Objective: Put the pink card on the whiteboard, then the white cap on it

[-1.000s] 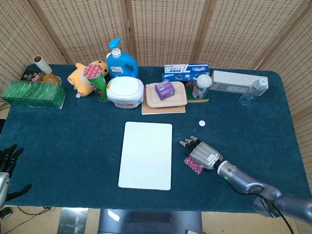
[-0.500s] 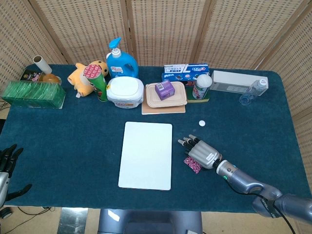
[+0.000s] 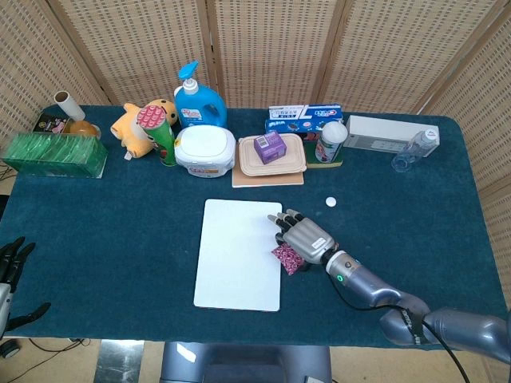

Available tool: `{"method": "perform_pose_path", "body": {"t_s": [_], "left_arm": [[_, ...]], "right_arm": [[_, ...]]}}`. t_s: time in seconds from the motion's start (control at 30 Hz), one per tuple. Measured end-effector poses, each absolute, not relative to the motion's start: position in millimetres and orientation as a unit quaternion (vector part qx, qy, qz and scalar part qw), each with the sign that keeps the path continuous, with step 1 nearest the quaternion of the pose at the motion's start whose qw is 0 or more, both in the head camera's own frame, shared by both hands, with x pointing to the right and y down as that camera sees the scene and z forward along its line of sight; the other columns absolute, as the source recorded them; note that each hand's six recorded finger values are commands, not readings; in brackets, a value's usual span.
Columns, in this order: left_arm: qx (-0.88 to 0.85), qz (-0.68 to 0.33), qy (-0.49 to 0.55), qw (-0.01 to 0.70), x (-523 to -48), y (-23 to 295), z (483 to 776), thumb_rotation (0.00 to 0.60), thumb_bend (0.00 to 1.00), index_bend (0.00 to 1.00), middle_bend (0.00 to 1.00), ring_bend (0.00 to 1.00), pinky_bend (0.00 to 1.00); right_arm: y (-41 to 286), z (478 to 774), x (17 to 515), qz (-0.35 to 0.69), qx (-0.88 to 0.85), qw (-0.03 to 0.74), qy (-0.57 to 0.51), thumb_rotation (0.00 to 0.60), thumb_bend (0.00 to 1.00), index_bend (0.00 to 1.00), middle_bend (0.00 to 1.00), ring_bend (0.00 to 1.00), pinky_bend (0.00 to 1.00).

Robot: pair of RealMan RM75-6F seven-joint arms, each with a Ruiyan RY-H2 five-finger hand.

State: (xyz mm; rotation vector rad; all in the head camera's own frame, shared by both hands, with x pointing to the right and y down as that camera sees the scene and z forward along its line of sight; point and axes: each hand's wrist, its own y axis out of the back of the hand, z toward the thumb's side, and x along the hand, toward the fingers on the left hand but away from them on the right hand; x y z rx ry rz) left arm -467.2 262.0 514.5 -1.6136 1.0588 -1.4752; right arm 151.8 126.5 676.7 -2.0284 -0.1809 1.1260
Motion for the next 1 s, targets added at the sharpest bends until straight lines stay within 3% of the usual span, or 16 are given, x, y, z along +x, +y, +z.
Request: {"method": "perform_pose_path", "body": {"t_s": [0.27,0.53,0.63,0.7,0.8,1.0], "left_arm": [[-0.630,-0.555,0.421,0.343,-471,265,505,0.600,0.01,0.00,0.00,0.00,0.02],[-0.636,-0.546,0.427,0.339,-476,265,500,0.600,0.01,0.00,0.00,0.00,0.02],[-0.637,-0.546,0.427,0.338,-477,264,500,0.600,0.01,0.00,0.00,0.00,0.02],[-0.638,-0.546,0.426,0.337,-478,264,501,0.600,0.01,0.00,0.00,0.00,0.02],[-0.638,-0.546,0.427,0.336,-478,263,501,0.600,0.01,0.00,0.00,0.00,0.02],[-0.637,-0.546,0.427,0.338,-478,264,500,0.600,0.01,0.00,0.00,0.00,0.02]], "right_arm": [[128,687,89,0.440,-0.826,0.340,-0.094,0.600,0.17,0.35,0.00,0.00,0.00],[134,703,51,0.457,-0.813,0.350,-0.092,0.600,0.18,0.35,0.00,0.00,0.00],[131,704,49,0.466,-0.804,0.355,-0.099,0.600,0.17,0.28,0.00,0.00,0.00],[128,704,49,0.471,-0.799,0.359,-0.103,0.600,0.15,0.17,0.00,0.00,0.00],[127,703,49,0.478,-0.794,0.361,-0.107,0.600,0.10,0.08,0.00,0.00,0.00],[117,695,55,0.484,-0.785,0.364,-0.130,0.600,0.08,0.09,0.00,0.00,0.00]]}}
